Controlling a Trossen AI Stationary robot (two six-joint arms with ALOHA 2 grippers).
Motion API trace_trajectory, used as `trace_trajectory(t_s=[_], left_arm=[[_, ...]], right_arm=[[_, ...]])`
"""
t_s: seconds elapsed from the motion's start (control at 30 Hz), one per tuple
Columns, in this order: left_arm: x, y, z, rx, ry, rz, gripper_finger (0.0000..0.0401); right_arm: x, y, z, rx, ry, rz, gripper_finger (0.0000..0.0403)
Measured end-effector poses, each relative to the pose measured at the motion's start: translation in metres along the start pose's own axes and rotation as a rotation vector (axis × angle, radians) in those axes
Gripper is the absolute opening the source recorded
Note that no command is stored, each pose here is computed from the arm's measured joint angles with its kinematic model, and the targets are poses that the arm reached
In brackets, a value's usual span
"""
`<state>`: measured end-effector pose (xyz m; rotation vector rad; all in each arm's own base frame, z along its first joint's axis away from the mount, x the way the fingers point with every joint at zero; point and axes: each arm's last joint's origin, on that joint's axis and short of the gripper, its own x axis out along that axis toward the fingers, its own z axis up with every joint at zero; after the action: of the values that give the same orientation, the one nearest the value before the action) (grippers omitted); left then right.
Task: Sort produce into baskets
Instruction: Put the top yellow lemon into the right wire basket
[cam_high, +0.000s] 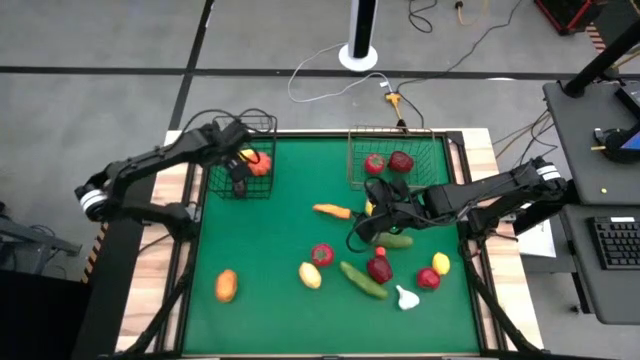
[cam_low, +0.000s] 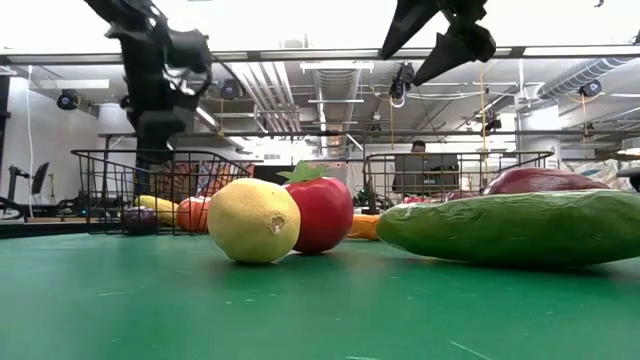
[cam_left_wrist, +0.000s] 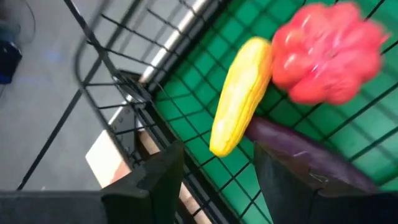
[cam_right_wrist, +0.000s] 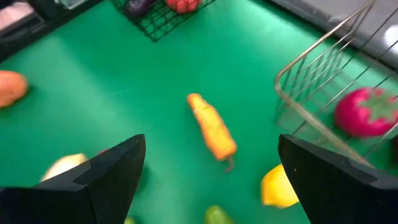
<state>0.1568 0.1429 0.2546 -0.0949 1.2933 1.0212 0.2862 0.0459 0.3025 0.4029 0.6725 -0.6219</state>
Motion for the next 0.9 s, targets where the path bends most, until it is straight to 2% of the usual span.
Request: trace_trajectory(t_s=[0.27,0.57,0.8,0.9], left_arm=[[-0.048,-0.001,-0.018,-0.102,-0.263,-0.07,0.0178],[-0.092,-0.019,-0.036,-0.095,-0.592,-0.256,0.0178],[-0.103,-0.02,-0.042,-0.085,-0.658,-0.302,0.0178],[-0.103,-0.019,-0.043,-0.085,-0.659,-0.302,0.0178]], right_arm=[[0.002,0.001,-0.002,0.121,0.022,0.008,0.0358],[0.038,0.018,-0.019,0.124,0.173,-0.025,0.0358],[0.056,0.019,-0.032,0.126,0.312,-0.242,0.0358],[0.061,0.016,-0.038,0.16,0.31,-0.34,0.0358]])
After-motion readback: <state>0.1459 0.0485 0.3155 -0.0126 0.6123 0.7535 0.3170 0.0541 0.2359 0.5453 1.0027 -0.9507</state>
